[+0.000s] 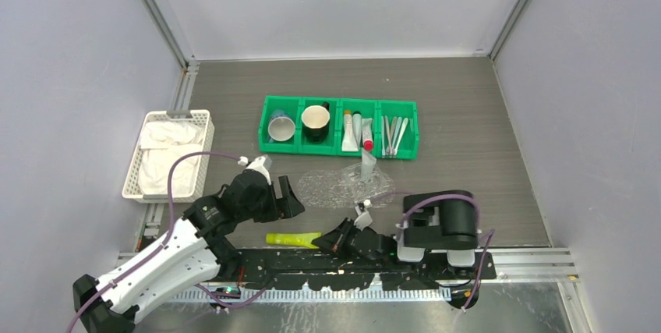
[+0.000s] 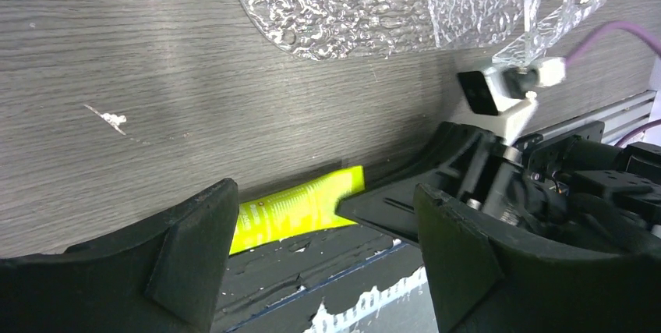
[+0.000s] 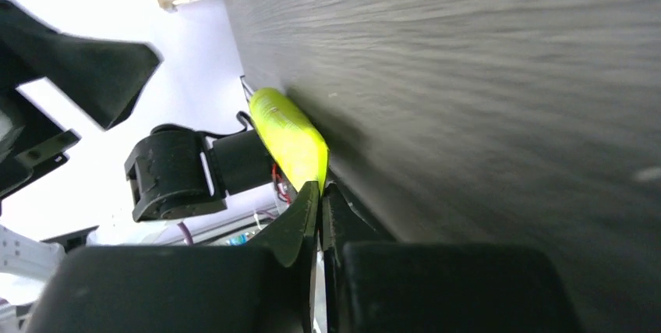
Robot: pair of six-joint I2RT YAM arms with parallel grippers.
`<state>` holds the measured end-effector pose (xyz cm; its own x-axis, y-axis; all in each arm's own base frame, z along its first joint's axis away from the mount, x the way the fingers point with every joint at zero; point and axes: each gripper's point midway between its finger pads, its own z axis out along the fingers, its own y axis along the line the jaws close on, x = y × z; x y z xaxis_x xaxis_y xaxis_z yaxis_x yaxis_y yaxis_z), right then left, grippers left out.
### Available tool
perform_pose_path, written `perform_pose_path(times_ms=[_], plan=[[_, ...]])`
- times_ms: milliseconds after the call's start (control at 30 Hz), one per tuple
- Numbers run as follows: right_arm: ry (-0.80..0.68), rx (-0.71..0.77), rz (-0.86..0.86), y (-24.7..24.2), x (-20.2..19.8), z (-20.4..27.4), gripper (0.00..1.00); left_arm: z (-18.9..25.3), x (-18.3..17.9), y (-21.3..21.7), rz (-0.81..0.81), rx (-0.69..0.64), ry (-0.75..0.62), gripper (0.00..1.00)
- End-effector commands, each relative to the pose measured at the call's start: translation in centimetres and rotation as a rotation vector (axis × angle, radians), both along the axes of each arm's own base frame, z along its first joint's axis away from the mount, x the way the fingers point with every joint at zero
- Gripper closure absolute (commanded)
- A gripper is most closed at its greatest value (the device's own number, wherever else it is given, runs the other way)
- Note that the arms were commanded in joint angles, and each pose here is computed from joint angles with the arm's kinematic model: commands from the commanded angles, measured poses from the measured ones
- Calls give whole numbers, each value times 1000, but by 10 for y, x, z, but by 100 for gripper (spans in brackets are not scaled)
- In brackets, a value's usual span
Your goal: Prepare toiletry sets of a toothbrush and toothpaste on the tray
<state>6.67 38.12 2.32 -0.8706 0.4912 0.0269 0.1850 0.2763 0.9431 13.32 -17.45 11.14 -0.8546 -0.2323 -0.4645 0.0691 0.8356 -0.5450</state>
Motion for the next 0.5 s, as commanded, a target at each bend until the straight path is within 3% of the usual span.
perform_pose_path(times_ms=[0, 133, 200, 233, 333, 467], plan=[[-114, -141, 59, 0, 0, 22, 94, 4, 5, -3, 13, -8, -19, 17], [-447, -557, 84, -16, 13, 105, 98, 9, 8, 0, 23, -2, -36, 17], [-553, -695, 101, -38, 22, 151, 99, 13, 10, 1, 27, 0, -50, 17], [-605, -684, 96, -38, 27, 185, 99, 15, 11, 0, 28, -2, -56, 16], [-703, -874, 165, -65, 38, 239, 99, 20, 14, -4, 20, -8, -62, 16], [-738, -1157, 315, -85, 50, 275, 99, 24, 19, -10, 12, -17, -68, 16]])
